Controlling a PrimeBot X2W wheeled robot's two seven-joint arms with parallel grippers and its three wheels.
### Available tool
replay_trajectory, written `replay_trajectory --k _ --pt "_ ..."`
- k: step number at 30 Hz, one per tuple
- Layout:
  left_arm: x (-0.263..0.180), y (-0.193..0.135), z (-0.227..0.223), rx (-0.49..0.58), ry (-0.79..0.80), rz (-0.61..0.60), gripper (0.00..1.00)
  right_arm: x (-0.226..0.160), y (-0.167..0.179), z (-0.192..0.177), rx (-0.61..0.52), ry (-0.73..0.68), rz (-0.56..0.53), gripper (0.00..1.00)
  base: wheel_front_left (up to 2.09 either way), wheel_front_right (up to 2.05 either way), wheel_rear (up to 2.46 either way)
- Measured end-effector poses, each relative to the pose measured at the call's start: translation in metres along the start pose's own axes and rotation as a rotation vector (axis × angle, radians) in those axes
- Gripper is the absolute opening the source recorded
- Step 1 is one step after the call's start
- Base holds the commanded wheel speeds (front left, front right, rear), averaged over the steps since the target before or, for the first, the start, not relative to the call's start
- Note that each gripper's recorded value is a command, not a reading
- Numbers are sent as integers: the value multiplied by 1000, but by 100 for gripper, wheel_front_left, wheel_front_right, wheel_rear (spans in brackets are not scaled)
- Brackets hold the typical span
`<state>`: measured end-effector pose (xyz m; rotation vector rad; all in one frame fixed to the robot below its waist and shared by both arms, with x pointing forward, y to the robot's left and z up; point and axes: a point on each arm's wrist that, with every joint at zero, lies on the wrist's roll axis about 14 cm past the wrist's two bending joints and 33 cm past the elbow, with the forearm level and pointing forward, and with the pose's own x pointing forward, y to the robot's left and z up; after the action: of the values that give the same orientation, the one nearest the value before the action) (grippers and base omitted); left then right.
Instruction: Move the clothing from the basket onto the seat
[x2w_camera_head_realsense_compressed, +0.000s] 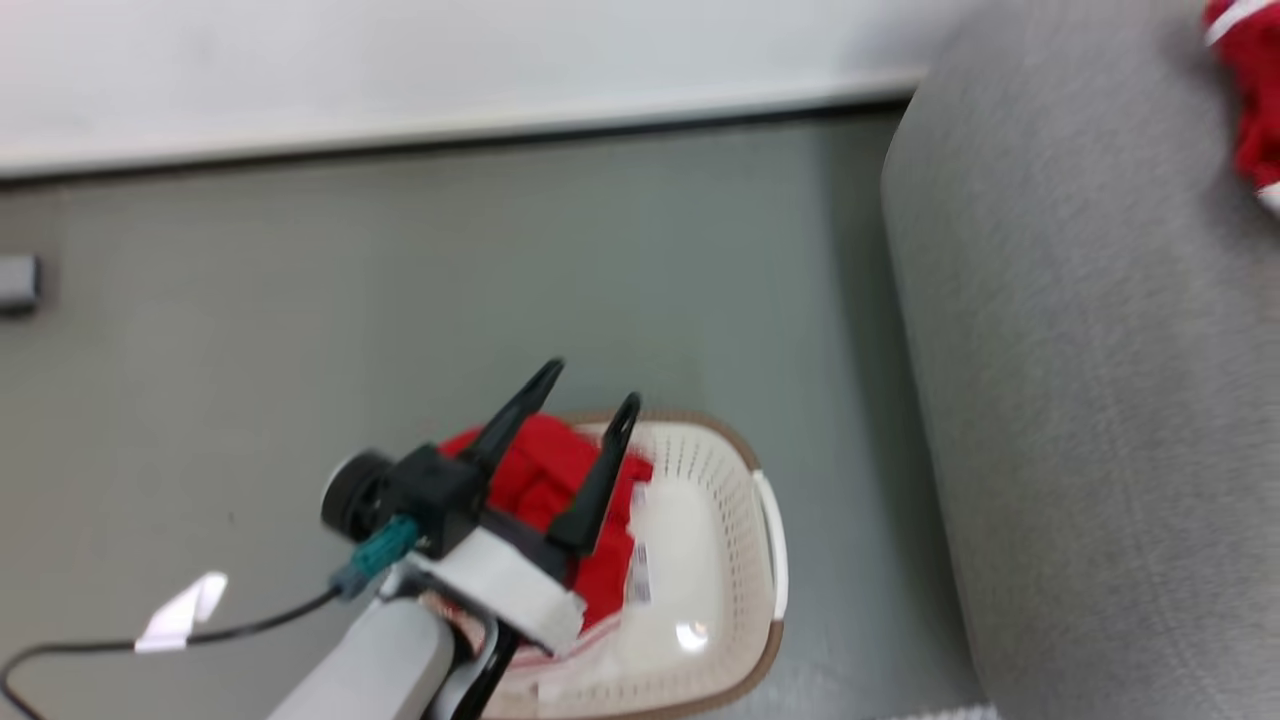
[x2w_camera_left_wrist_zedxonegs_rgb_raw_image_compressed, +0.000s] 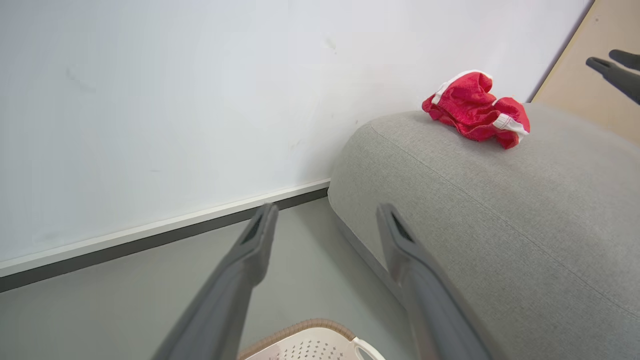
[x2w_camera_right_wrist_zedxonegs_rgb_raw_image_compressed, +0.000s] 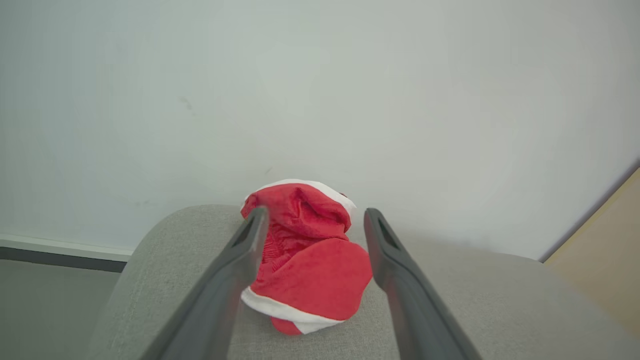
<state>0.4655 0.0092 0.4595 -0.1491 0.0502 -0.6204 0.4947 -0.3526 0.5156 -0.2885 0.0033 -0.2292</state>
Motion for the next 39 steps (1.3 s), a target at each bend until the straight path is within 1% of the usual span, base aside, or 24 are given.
replay_trajectory --k 6,10,15,19,23,28,30,34,39 --pt "-29 -2 21 14 -25 77 100 -51 3 36 50 -97 23 100 0 0 0" --pt "-53 -2 34 31 -47 135 100 -87 13 48 97 -133 42 100 0 0 0" --pt "-86 10 47 47 -73 242 100 -123 35 60 179 -177 77 100 0 0 0" --pt "-115 25 54 57 -90 336 100 -145 58 59 222 -180 125 100 0 0 0" --pt "-146 44 55 60 -96 444 100 -158 82 54 262 -166 174 100 0 0 0" --pt "-180 62 50 73 -90 560 100 -175 104 34 295 -104 215 100 0 0 0" --pt "-193 68 47 61 -91 605 100 -182 113 26 296 -77 241 100 0 0 0" --pt "-209 69 41 41 -89 651 100 -190 128 24 316 -63 282 100 0 0 0" --pt "-213 65 35 34 -85 652 100 -193 133 24 337 -58 297 100 0 0 0"
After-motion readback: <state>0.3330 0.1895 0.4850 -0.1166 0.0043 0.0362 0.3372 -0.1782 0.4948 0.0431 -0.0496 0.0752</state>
